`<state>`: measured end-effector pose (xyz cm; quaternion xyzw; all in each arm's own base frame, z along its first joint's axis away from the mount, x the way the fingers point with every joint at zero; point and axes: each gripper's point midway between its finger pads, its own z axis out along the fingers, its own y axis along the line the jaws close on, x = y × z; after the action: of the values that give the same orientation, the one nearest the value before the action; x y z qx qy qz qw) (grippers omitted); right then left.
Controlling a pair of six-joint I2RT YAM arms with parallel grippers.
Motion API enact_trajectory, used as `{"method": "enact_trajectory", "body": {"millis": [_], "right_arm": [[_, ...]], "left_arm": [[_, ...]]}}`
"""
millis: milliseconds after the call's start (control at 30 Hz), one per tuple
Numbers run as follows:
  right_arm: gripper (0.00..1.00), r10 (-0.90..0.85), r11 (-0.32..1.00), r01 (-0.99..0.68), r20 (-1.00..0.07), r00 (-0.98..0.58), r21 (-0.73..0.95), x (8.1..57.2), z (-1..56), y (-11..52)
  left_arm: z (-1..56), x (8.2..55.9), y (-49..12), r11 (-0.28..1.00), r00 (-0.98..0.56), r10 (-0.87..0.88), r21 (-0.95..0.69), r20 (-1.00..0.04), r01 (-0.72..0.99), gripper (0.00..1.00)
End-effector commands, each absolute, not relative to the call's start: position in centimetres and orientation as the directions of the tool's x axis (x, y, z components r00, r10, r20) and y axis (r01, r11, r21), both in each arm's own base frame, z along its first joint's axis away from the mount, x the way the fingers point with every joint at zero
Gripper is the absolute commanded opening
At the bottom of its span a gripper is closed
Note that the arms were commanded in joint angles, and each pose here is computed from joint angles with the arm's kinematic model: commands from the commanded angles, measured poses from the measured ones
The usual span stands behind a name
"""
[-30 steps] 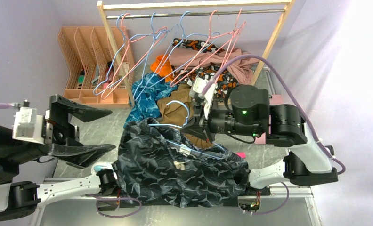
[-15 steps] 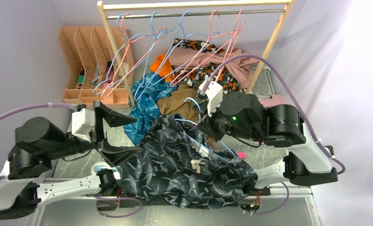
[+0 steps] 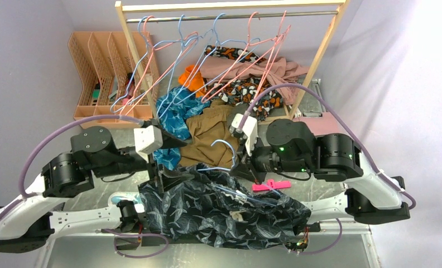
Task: Place the shorts on the hanger
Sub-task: Hang the shorts on the hanger.
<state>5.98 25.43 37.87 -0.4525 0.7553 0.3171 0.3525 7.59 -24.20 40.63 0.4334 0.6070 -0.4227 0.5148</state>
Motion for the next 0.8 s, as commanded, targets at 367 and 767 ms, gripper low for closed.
{"method": "enact_trajectory", "body": {"millis": [367,767], "right_arm": [[0.00,-0.287,0.129,-0.968,-0.926,-0.246,0.217,2.8,42.8,27.7],[0.00,-0.263,0.120,-0.967,-0.933,-0.247,0.223,2.8,42.9,28.0]], "left_arm": [[39.5,5.0,-29.8,-0.045,-0.039,0.216,-0.050,-0.976,0.998,0.93],[39.6,5.0,-30.8,-0.072,-0.037,0.223,-0.054,-0.974,0.996,0.29]]}}
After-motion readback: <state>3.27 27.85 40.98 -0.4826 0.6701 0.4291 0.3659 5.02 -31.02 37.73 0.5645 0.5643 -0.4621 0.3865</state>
